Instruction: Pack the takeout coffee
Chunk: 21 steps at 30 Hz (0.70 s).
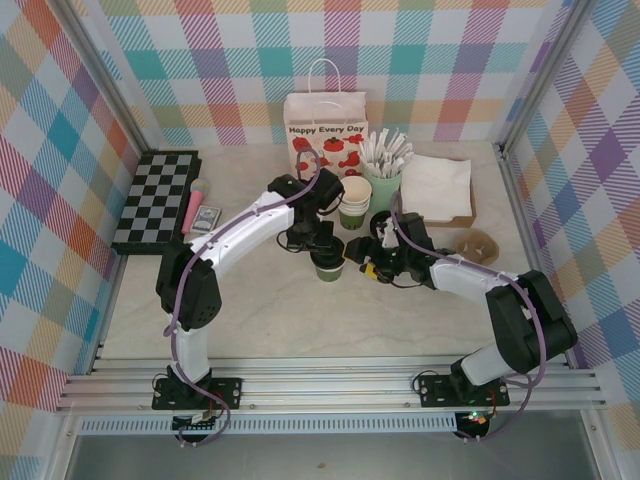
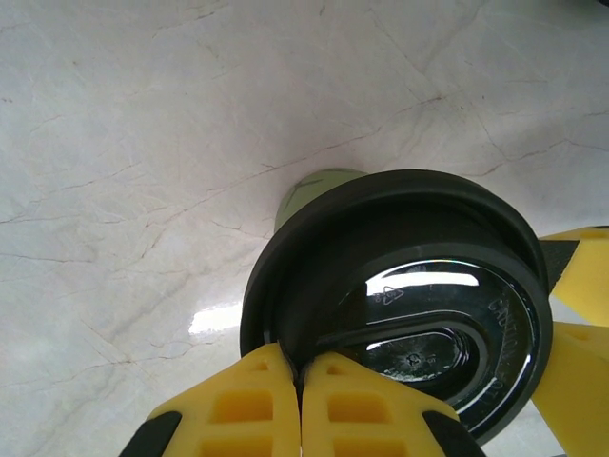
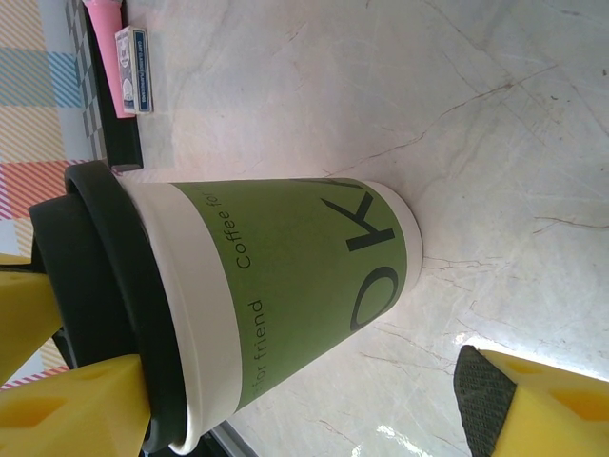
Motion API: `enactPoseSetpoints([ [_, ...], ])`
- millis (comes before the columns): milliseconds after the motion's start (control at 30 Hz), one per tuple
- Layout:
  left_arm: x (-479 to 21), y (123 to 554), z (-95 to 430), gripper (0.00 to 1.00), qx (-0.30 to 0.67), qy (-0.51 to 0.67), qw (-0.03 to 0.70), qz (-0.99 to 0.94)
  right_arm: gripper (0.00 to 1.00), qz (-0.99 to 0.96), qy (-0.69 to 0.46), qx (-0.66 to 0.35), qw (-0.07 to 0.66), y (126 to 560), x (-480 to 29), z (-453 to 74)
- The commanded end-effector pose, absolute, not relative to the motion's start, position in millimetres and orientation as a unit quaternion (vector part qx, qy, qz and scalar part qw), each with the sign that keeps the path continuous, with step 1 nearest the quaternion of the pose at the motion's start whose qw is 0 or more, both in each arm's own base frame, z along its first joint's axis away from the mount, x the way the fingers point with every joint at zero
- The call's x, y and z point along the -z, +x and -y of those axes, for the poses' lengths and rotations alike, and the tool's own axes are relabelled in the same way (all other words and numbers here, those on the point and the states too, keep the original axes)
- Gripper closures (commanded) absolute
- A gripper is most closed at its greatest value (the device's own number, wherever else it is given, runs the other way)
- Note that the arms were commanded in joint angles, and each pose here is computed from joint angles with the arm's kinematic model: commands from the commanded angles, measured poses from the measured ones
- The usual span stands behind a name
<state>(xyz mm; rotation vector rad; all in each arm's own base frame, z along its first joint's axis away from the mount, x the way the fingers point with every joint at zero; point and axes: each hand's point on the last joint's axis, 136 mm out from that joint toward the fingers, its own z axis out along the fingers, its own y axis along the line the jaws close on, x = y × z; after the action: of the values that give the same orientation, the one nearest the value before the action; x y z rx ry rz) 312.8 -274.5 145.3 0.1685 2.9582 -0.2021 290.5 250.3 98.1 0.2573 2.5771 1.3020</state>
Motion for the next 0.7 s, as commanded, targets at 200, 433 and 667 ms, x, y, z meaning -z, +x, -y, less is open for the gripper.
enactPoseSetpoints([
  [200,-129.6,296.9,285.2,0.93,0.084,0.072,0.047,-0.993,0.15,-0.877,0.061,-0.454,0.143,297.9,-124.2,-256.0],
  [433,-130.0,296.6,292.5,0.91,0.1,0.076,0.043,-0.991,0.19,-0.888,0.081,-0.429,0.145,298.2,-118.6,-247.5],
  [667,-115.8,293.9,292.2,0.91,0.092,0.081,0.025,-0.992,0.28,-0.91,0.108,-0.388,0.103,290.3,-89.7,-239.1],
])
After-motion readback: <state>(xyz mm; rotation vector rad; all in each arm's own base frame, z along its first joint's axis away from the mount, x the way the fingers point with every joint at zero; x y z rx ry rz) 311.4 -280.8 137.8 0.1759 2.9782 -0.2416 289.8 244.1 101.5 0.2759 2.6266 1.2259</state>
